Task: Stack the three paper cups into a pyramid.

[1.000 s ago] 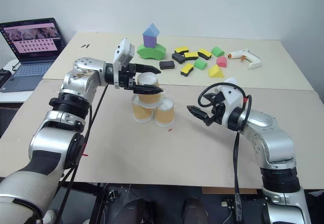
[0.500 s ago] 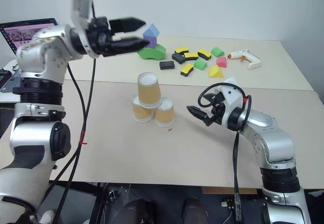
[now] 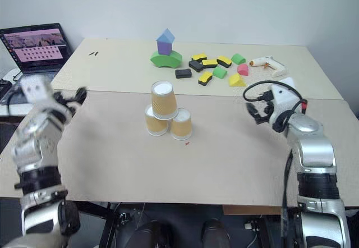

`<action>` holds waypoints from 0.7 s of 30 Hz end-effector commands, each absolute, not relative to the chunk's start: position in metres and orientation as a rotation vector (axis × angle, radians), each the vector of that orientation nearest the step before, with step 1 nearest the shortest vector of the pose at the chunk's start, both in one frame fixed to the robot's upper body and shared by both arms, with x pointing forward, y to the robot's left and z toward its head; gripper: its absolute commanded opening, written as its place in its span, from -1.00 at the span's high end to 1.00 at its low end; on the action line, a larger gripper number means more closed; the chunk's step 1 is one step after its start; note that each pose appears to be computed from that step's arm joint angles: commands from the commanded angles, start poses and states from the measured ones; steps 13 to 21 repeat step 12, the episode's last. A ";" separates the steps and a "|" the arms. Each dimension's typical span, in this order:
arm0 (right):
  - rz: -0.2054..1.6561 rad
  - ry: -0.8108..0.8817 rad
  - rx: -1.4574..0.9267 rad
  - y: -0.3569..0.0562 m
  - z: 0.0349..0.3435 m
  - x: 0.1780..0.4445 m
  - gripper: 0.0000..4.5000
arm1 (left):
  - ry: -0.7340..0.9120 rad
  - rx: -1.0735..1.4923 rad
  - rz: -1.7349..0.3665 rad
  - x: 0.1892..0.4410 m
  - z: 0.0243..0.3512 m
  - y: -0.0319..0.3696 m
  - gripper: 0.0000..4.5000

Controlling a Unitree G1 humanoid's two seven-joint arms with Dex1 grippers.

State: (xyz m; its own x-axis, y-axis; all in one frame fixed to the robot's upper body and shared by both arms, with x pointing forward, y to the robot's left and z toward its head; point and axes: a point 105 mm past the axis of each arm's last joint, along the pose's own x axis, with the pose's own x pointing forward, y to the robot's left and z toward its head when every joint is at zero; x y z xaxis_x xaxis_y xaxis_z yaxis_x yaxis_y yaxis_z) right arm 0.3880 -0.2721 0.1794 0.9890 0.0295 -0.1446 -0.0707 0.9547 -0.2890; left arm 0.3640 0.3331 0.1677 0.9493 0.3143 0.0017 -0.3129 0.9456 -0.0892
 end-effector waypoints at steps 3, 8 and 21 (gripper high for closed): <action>-0.049 0.103 -0.324 -0.275 0.167 0.396 -1.00 | -0.076 -0.041 0.503 0.339 0.150 0.348 -0.98; -0.096 0.077 -0.279 -0.281 0.152 0.394 -1.00 | -0.093 -0.025 0.538 0.328 0.138 0.346 -0.98; -0.095 0.069 -0.262 -0.282 0.143 0.391 -1.00 | -0.111 -0.028 0.561 0.323 0.136 0.349 -0.98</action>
